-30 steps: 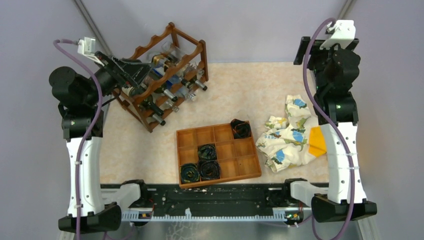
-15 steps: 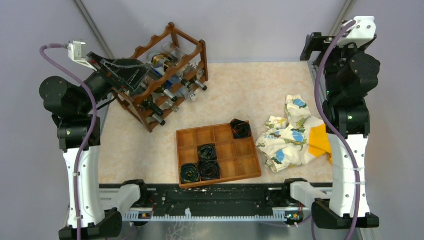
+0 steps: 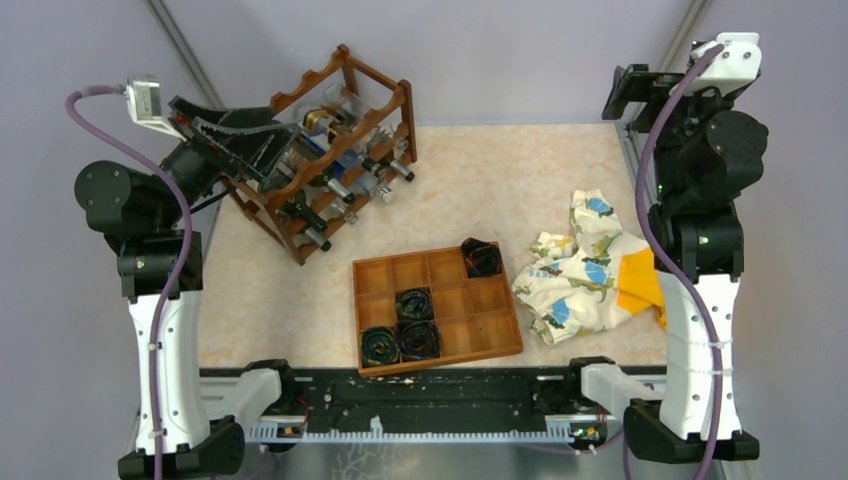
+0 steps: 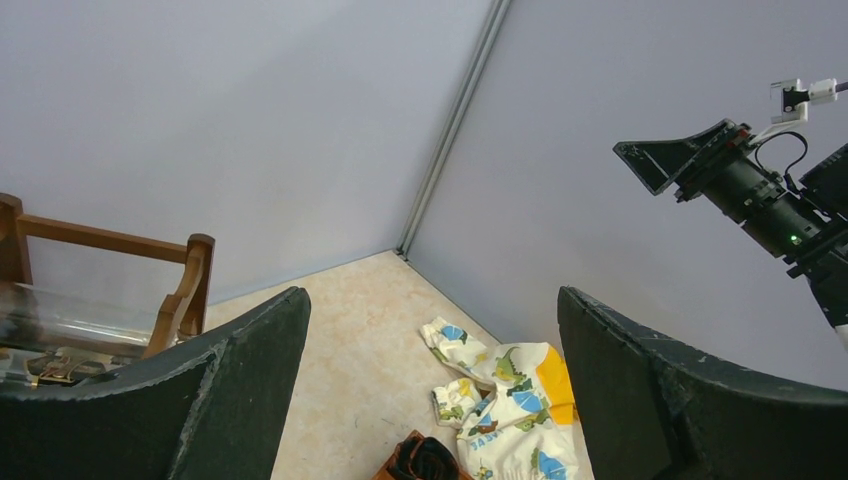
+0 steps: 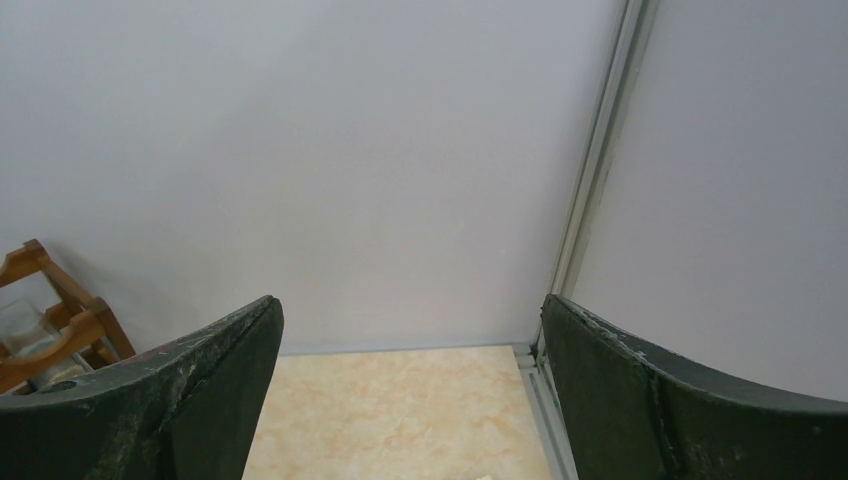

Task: Put the wine bottle on the wine rack
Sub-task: Reset both arms

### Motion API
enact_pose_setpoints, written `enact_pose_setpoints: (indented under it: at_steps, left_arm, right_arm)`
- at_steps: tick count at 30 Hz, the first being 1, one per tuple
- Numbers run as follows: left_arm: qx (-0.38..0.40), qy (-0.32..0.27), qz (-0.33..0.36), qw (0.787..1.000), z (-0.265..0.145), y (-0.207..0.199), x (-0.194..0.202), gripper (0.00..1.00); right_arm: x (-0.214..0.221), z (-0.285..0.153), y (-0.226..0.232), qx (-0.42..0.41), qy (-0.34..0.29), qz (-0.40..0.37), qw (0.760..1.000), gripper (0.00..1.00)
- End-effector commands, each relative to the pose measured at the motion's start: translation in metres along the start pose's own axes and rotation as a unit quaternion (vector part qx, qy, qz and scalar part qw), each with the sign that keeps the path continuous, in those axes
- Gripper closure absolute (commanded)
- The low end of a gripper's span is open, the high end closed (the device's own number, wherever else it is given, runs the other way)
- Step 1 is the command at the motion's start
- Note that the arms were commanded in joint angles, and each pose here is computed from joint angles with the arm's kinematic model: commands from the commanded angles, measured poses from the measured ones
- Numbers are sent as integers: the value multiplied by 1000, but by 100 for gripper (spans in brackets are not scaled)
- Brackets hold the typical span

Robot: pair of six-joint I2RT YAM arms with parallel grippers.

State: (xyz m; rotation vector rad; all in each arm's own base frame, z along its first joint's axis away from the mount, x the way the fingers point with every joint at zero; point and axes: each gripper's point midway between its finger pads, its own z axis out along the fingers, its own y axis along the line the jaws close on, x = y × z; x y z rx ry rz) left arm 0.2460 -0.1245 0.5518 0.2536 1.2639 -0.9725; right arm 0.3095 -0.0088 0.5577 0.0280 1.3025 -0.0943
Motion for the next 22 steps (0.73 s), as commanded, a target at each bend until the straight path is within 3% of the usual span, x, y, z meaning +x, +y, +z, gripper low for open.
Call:
enact_pose_setpoints:
  at_steps: [1,22]
  left_arm:
    - [19,-10,7,1000,-1,-8,-3,1]
    - [14,-10,0,1000,2,-1,-1,1]
  right_arm:
    - [-34,-3,-1,-2,-48,11,999,2]
    - [-23,5,9,-22,-36,27,999,2]
